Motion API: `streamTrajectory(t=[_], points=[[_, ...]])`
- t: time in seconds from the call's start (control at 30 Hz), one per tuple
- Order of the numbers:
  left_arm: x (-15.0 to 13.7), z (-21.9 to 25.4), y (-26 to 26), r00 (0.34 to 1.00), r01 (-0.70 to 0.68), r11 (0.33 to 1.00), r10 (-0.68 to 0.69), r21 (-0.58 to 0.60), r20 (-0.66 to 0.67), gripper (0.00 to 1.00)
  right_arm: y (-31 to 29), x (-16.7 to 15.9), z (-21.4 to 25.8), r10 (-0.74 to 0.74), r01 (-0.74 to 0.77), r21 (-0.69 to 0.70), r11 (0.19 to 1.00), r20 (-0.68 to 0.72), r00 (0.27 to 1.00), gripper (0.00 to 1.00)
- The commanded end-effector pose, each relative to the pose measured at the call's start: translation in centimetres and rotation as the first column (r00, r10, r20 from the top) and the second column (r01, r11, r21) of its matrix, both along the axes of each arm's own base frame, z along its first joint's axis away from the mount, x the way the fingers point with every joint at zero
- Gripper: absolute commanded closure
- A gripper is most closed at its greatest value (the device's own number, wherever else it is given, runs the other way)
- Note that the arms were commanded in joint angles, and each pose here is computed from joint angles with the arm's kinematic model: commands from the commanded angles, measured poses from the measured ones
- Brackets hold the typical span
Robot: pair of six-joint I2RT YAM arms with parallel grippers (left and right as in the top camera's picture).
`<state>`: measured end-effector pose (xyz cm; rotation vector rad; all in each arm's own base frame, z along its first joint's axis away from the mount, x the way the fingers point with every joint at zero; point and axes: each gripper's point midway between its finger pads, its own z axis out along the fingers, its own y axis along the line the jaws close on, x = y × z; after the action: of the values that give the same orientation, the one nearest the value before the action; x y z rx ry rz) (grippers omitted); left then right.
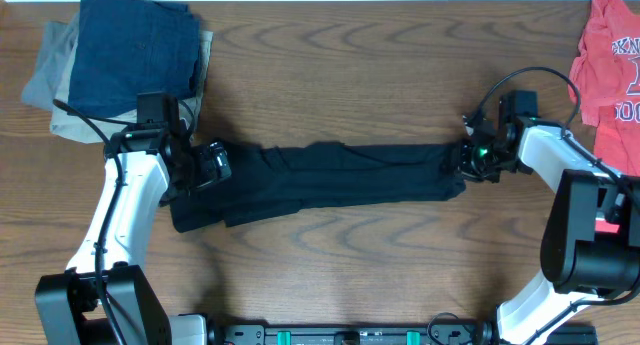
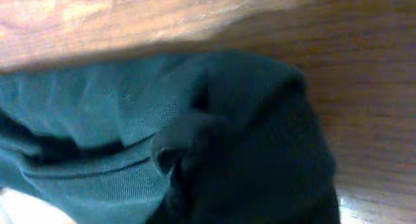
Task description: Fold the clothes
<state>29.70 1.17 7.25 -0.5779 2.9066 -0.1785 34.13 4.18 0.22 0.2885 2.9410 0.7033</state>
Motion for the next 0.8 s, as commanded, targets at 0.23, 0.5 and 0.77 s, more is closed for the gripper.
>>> streamTrajectory(t=[0.23, 0.5, 0.77], points=[[0.2, 0.4, 0.4, 1.0, -0.018, 1.0, 0.018, 0.007, 0.005, 0.02, -6.9, 1.5, 3.1, -0.15, 0.134, -0.255, 0.958, -0.046, 0.988, 0.99], [0.2, 0.4, 0.4, 1.0, -0.018, 1.0, 0.018, 0.007, 0.005, 0.02, -7.8, 2.5, 9.2, -0.149, 0.121, -0.317, 0.941, -0.064, 0.987, 0.99], [0.2, 0.4, 0.4, 0.999, -0.037, 0.999, 0.037, 0.003, 0.004, 0.02, 0.6, 2.7, 10.0, 0.058, -0.069, -0.236, 0.969, -0.055, 0.997, 0.99]])
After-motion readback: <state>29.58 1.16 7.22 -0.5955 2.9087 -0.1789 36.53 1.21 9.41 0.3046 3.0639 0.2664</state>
